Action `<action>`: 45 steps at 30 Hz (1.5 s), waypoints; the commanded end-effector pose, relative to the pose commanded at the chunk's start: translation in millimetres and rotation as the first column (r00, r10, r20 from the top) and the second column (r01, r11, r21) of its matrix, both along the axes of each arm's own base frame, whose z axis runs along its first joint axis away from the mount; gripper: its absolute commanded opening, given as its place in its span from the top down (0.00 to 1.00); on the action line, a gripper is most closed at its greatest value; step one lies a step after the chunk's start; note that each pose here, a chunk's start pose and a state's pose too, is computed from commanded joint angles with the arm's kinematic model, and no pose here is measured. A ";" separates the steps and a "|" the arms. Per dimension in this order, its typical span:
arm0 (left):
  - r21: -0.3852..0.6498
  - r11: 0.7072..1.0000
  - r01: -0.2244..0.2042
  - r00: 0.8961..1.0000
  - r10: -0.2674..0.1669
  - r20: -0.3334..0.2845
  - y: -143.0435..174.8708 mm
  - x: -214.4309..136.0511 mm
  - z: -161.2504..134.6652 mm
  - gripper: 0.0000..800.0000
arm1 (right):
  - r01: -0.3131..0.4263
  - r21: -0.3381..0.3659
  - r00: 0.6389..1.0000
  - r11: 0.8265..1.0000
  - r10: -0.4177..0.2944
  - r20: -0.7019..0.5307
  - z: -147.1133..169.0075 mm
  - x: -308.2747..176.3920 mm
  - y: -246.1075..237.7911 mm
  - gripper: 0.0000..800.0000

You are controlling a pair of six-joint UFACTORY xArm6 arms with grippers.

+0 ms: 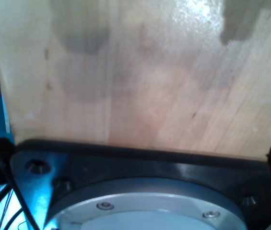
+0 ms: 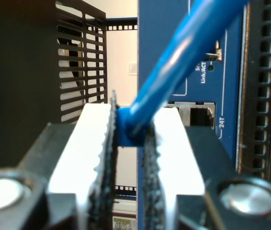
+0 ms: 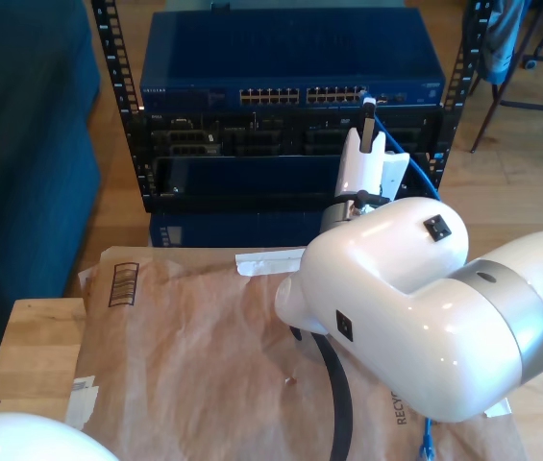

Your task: Grab the cable and plug it in

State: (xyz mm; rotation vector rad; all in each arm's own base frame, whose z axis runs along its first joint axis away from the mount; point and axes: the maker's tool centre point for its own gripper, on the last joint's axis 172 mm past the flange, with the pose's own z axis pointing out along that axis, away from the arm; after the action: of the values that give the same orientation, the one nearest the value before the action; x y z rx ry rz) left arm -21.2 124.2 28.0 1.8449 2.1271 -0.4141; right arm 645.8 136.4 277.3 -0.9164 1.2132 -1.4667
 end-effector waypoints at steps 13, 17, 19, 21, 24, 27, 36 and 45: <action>0.000 1.000 -0.002 1.000 0.002 0.000 0.0 -0.2 0.0 0.00 | 0.011 0.007 1.000 1.000 -0.011 -0.006 -4.2 8.6 -7.8 1.00; 0.000 1.000 -0.002 1.000 0.002 0.000 0.0 -0.2 0.0 0.00 | 0.006 0.006 1.000 1.000 -0.006 -0.007 -4.6 7.2 -5.2 1.00; 0.000 1.000 0.000 1.000 0.000 0.000 0.0 0.0 0.0 0.00 | 0.003 0.007 1.000 1.000 -0.003 -0.005 -3.5 7.1 -3.8 1.00; 0.000 1.000 -0.002 1.000 0.002 0.000 0.0 -0.2 0.0 0.00 | 0.003 0.007 1.000 1.000 -0.003 -0.005 -3.5 7.1 -3.8 1.00; 0.000 1.000 -0.002 1.000 0.002 0.000 0.0 -0.2 0.0 0.00 | 0.003 0.009 1.000 1.000 -0.003 -0.004 -2.7 7.7 -3.5 1.00; 0.000 1.000 -0.002 1.000 0.002 0.000 0.0 -0.2 0.0 0.00 | 0.004 0.010 1.000 1.000 -0.004 -0.002 -2.1 9.0 -4.7 1.00; 0.000 1.000 -0.002 1.000 0.002 0.000 0.0 -0.2 0.0 0.00 | 0.001 0.014 1.000 1.000 -0.001 -0.017 -6.5 11.6 -5.6 1.00; 0.000 1.000 -0.002 1.000 0.002 0.000 0.0 -0.2 0.0 0.00 | -0.007 0.014 1.000 1.000 0.007 -0.016 -5.9 11.0 -1.9 1.00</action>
State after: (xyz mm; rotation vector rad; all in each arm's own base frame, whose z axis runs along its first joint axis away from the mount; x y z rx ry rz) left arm -21.4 124.2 28.0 1.8431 2.1283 -0.4137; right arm 656.8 134.5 271.4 -0.9238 1.2296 -1.4459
